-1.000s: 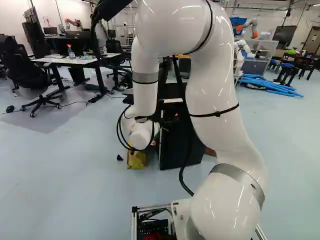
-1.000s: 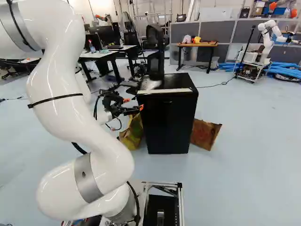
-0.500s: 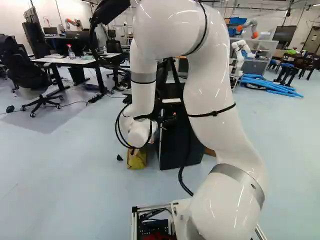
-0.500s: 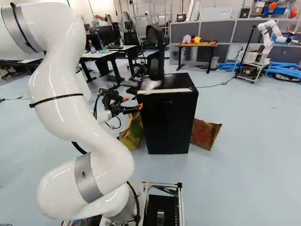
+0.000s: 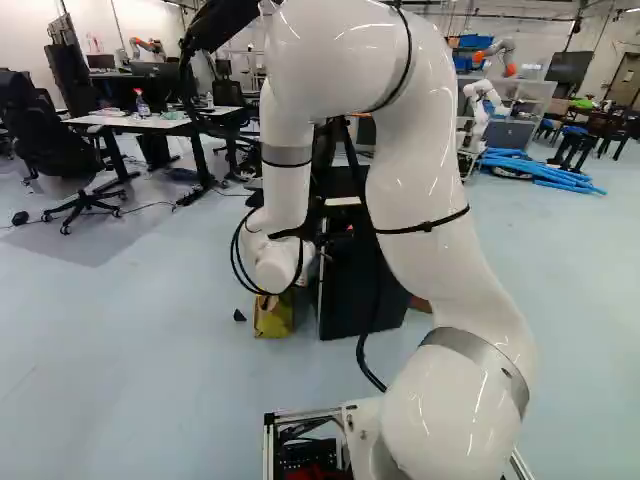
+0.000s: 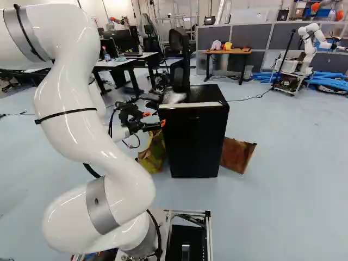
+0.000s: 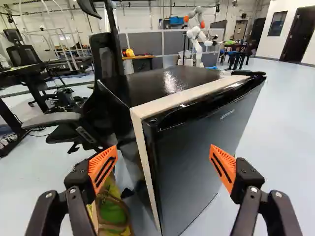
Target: Grab a drink from the fridge
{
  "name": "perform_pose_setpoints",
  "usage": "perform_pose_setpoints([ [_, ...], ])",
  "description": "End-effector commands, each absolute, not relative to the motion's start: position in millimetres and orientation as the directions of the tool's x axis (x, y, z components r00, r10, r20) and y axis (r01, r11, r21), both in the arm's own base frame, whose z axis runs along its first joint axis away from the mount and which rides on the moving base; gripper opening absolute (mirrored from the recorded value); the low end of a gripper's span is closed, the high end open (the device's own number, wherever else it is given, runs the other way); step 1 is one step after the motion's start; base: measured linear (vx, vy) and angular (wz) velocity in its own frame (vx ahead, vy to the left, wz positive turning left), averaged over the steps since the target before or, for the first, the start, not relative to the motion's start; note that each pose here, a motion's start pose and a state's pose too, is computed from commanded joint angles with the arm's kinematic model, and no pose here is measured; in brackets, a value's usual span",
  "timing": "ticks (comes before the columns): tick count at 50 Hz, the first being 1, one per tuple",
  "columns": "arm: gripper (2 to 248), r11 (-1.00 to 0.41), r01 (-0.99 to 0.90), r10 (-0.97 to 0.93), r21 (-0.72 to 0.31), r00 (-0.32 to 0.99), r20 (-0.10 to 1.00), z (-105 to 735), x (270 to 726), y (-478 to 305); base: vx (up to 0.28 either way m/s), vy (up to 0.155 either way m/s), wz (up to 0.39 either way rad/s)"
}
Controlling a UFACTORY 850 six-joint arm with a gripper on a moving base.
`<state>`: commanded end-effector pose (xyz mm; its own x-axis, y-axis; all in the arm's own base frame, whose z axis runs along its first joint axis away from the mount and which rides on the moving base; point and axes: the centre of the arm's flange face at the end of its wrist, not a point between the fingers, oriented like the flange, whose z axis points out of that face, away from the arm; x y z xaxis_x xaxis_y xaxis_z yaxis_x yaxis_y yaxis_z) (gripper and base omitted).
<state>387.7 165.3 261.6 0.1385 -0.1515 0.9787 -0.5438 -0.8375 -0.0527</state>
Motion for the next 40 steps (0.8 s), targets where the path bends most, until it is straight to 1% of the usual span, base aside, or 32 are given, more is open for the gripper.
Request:
perform_pose_setpoints([
  [40, 247, -0.813, -0.580, -0.140, -0.054, 0.105, 0.985, 264.5, 385.9, 161.7, 0.000, 0.000, 0.000],
])
